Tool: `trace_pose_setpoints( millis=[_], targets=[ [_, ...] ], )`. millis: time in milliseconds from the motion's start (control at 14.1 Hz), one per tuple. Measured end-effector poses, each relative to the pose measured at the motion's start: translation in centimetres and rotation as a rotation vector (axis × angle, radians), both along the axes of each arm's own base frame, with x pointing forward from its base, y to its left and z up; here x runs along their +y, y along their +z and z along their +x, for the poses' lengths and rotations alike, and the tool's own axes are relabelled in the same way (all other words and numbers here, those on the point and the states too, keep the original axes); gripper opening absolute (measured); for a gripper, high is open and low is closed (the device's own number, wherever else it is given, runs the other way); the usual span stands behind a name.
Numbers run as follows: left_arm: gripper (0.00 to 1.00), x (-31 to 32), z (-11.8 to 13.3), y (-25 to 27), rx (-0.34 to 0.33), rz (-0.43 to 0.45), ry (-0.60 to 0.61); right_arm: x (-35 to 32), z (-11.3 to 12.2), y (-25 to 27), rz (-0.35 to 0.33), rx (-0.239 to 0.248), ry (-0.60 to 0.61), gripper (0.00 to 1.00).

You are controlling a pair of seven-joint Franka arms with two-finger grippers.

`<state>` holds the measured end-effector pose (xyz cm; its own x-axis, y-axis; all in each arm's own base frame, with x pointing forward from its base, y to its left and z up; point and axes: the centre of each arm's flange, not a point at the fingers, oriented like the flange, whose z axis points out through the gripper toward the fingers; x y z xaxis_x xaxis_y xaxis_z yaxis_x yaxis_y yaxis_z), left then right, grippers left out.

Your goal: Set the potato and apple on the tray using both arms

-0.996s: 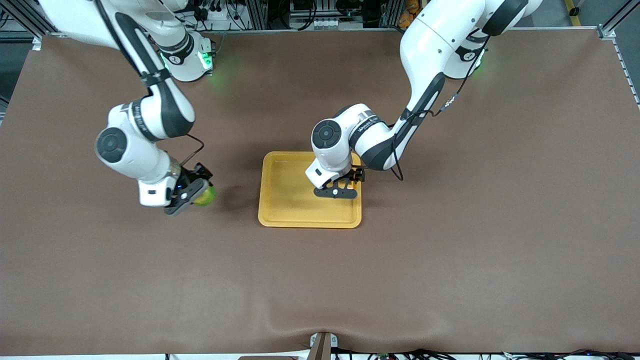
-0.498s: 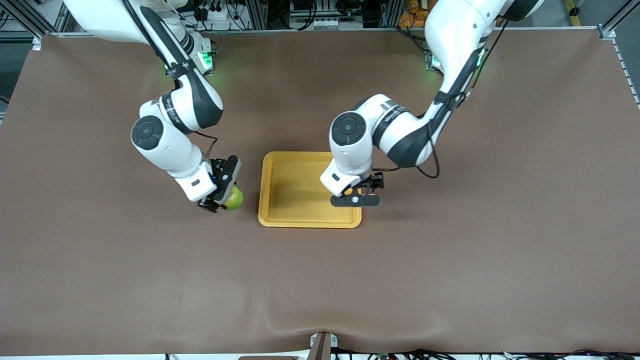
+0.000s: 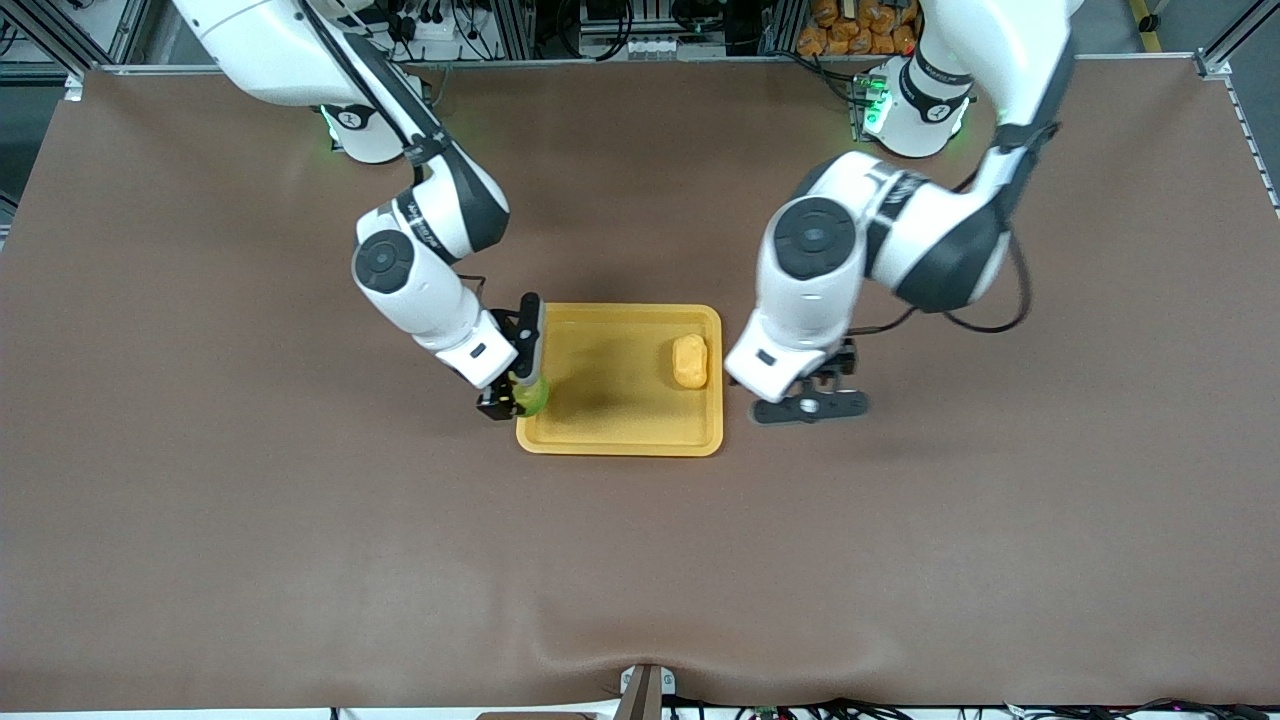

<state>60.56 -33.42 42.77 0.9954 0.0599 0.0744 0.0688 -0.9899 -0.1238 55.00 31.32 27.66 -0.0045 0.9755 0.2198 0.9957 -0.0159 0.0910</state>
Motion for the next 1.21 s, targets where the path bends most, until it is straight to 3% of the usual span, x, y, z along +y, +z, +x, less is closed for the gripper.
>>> trace_pose_setpoints(
  millis=[356, 712, 1139, 1210],
  targets=[
    [1.00, 5.8, 1.2, 4.0, 0.003, 0.017, 0.025, 0.5, -0.7, -3.5, -0.015, 0.050, 0.011, 0.81],
    [1.00, 10.7, 1.5, 8.0, -0.011, 0.027, 0.073, 2.2, -1.5, -3.9, -0.011, 0.049, 0.038, 0.81],
    [1.00, 13.7, 0.8, 11.3, -0.004, 0.029, 0.034, 2.3, -1.7, -5.3, -0.010, 0.055, 0.038, 0.81],
    [1.00, 14.8, 0.8, 12.0, 0.001, 0.010, 0.031, 2.3, -1.7, -5.5, -0.009, 0.055, 0.037, 0.85]
  ],
)
